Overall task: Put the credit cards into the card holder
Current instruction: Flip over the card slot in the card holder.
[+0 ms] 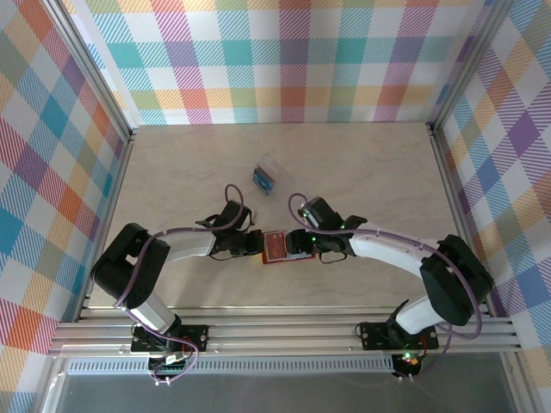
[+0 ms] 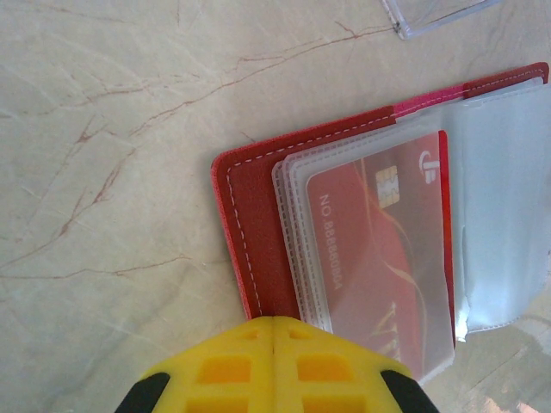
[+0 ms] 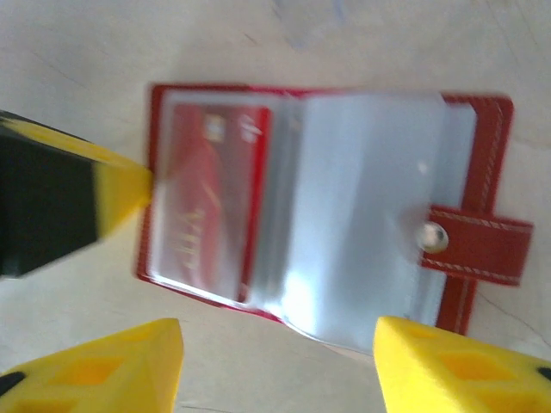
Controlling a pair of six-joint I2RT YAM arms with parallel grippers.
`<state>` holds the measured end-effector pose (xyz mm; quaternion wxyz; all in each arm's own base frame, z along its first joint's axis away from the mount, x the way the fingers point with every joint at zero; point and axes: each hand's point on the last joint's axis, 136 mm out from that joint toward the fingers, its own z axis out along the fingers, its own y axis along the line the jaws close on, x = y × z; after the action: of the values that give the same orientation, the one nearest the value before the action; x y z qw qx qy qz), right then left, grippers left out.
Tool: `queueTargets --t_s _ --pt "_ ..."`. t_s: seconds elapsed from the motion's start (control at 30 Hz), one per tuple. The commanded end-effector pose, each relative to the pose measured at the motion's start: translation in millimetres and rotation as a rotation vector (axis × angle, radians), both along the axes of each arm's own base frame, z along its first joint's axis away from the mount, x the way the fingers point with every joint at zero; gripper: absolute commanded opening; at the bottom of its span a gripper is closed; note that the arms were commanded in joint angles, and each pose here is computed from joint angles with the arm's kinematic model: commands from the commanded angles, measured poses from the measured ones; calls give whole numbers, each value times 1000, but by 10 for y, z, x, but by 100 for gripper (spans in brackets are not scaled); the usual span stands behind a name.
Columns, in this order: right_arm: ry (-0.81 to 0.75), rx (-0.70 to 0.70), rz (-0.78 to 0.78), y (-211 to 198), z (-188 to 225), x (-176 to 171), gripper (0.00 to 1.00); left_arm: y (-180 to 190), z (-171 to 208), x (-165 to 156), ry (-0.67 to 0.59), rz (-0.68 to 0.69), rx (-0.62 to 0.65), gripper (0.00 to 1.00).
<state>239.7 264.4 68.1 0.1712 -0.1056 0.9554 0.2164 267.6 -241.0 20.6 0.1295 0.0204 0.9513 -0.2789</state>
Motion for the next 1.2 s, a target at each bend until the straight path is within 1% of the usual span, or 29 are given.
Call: queueTargets --t_s 0.0,0.07,0.33,0.63,0.93,1.17 --pt "14 -37 -57 -115 -118 34 63 55 -175 -147 73 -10 25 0" --pt "23 -54 -62 -136 -184 40 65 51 -173 -149 74 -11 23 0" --pt "41 -71 -53 -89 -294 100 65 58 -164 -154 72 -11 24 0" --pt "34 -18 -30 7 -214 112 62 57 -159 -148 70 -12 25 0" --pt "2 -127 -71 -168 -220 152 62 54 -172 -148 72 -12 28 0" --pt "0 -106 -38 -58 -205 134 62 58 -195 -143 76 -11 32 0"
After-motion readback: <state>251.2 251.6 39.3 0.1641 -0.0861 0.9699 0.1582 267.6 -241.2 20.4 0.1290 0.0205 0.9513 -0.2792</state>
